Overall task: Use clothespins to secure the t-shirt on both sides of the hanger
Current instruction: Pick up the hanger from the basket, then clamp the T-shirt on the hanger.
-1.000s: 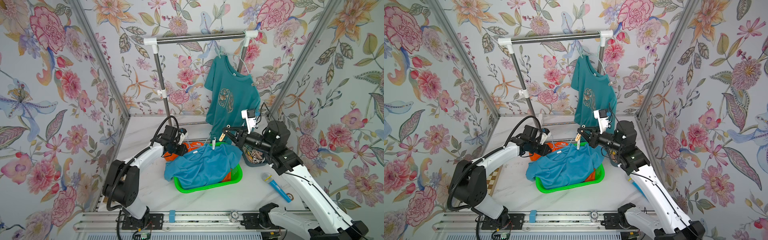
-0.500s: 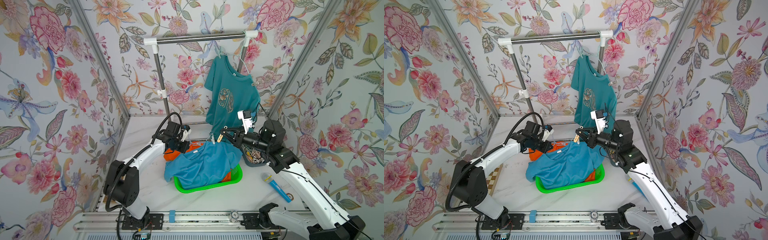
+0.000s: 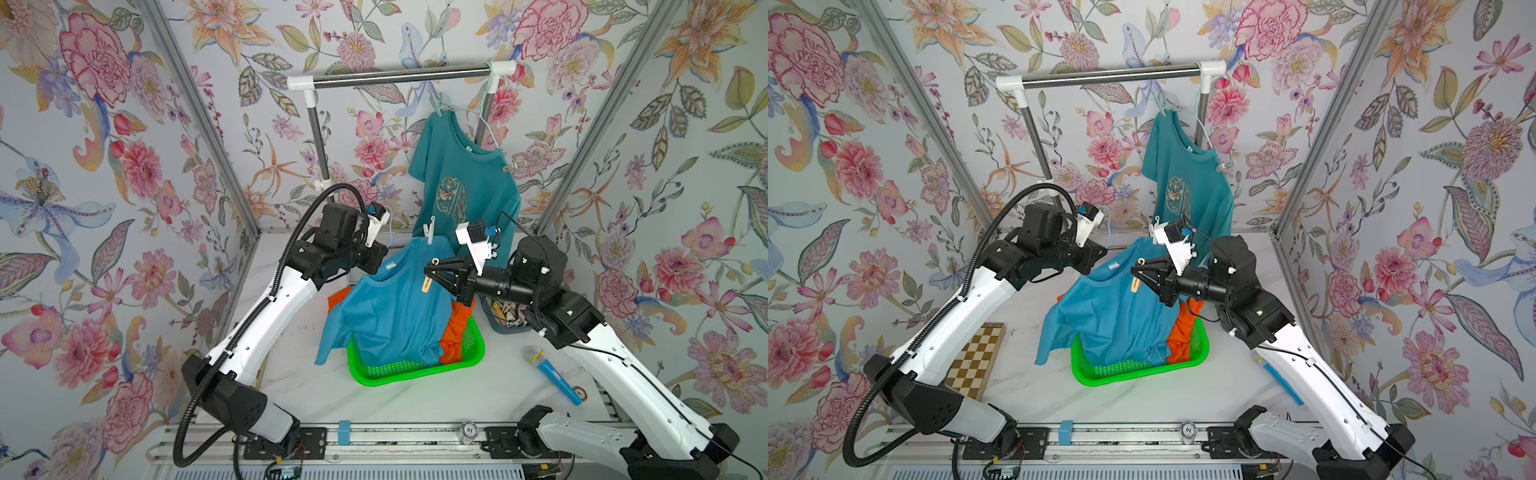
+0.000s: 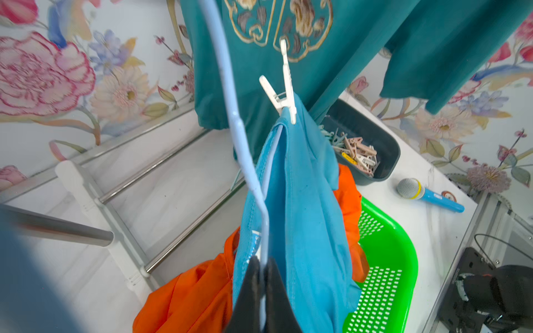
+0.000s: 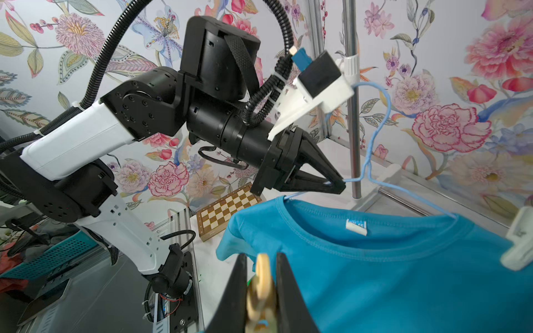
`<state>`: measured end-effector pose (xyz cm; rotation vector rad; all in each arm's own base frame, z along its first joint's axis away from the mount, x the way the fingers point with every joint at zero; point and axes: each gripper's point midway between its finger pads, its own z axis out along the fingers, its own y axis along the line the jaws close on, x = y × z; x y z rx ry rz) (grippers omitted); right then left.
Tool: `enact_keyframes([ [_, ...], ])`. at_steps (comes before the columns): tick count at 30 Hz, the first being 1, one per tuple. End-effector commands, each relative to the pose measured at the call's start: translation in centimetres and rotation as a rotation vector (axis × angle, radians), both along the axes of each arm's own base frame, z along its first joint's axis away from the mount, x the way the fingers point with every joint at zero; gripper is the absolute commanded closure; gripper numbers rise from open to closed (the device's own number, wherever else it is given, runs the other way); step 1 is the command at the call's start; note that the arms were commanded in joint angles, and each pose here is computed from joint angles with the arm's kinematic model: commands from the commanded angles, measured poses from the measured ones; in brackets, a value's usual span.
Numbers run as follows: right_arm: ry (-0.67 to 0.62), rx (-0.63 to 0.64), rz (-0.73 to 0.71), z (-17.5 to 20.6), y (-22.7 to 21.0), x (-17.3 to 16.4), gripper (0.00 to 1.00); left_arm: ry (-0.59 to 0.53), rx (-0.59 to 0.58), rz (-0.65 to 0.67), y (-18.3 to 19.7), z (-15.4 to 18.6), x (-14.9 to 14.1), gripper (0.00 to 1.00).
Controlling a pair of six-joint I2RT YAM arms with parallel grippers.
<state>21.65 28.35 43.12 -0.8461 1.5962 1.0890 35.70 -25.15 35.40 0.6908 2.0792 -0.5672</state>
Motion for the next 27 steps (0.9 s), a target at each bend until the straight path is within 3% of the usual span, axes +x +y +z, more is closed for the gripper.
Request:
enact_keyframes([
  [1,-0.136,0.003,0.027,3.4,-0.3,-2.7,0.88,-0.036,-0.043,0.043,0.1,4.1,0.0,0.96],
  [4,-0.201,-0.012,0.046,4.9,0.1,-4.0,0.88,-0.058,-0.103,0.054,-0.6,7.1,0.3,0.98],
  [7,-0.239,-0.032,0.04,5.6,1.0,-4.5,0.89,-0.113,-0.166,0.157,0.7,10.0,0.8,1.0],
  [12,-0.254,-0.044,-0.111,5.4,2.1,-2.7,0.92,-0.23,-0.256,0.296,2.3,14.7,0.7,1.0],
  [18,-0.295,0.001,-0.287,5.1,3.4,-1.8,0.92,-0.255,-0.319,0.398,1.6,16.1,0.7,1.0],
  [19,-0.305,0.007,-0.333,5.1,3.4,-1.5,0.92,-0.237,-0.297,0.415,0.6,14.8,1.7,1.0],
  [27,-0.433,0.171,-0.611,7.6,2.8,-2.1,0.92,-0.194,-0.392,0.49,-1.1,14.6,2.1,1.0],
])
